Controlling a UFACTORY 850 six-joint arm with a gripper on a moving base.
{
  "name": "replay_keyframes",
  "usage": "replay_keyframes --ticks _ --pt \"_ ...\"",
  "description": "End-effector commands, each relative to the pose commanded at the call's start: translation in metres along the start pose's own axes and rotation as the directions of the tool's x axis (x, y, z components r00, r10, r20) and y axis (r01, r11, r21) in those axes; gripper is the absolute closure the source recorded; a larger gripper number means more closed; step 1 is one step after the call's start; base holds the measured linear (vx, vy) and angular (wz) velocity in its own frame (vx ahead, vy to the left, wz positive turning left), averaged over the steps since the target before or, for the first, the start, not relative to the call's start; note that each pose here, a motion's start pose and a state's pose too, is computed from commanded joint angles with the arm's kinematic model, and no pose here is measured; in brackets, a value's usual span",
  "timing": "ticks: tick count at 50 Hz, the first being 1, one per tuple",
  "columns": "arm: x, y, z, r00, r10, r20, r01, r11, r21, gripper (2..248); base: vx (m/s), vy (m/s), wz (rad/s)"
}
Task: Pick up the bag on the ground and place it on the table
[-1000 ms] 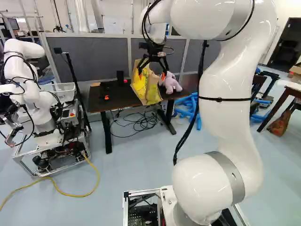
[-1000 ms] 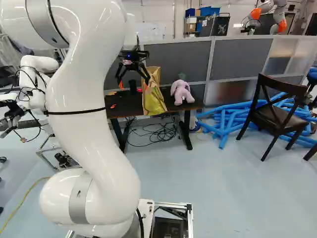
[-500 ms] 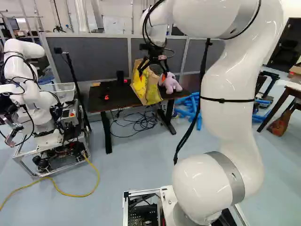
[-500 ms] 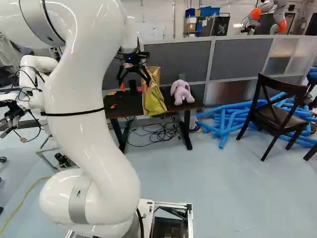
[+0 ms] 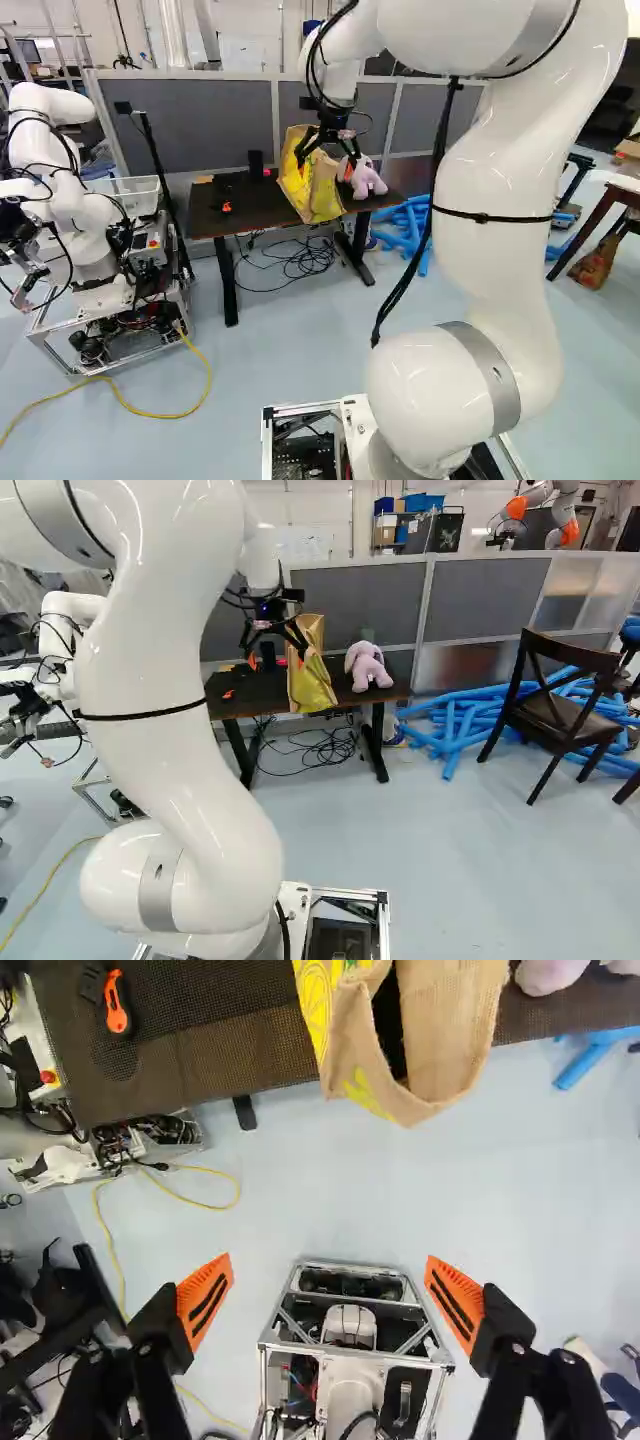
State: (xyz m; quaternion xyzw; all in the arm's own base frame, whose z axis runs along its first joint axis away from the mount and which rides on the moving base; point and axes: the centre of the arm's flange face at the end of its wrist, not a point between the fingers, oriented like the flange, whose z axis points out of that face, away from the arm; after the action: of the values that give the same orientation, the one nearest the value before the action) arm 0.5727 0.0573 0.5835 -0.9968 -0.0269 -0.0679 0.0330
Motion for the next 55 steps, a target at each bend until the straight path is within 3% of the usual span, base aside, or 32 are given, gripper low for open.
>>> replay_keyframes --ticks 16,30,40,55 --pt "-0.016 0.007 0.017 0.996 0.006 -0.088 -0.007 1.000 -0.008 3 0.000 0.000 0.000" --pt "-0.035 0.013 0.034 0.984 0.010 -0.179 -0.013 1.000 -0.016 3 0.000 0.000 0.000" --pt "-0.052 0.018 0.047 0.968 0.012 -0.250 -0.018 1.000 -0.022 3 0.000 0.000 0.000" --pt "-0.083 0.027 0.069 0.930 0.012 -0.368 -0.025 0.999 -0.031 3 0.000 0.000 0.000"
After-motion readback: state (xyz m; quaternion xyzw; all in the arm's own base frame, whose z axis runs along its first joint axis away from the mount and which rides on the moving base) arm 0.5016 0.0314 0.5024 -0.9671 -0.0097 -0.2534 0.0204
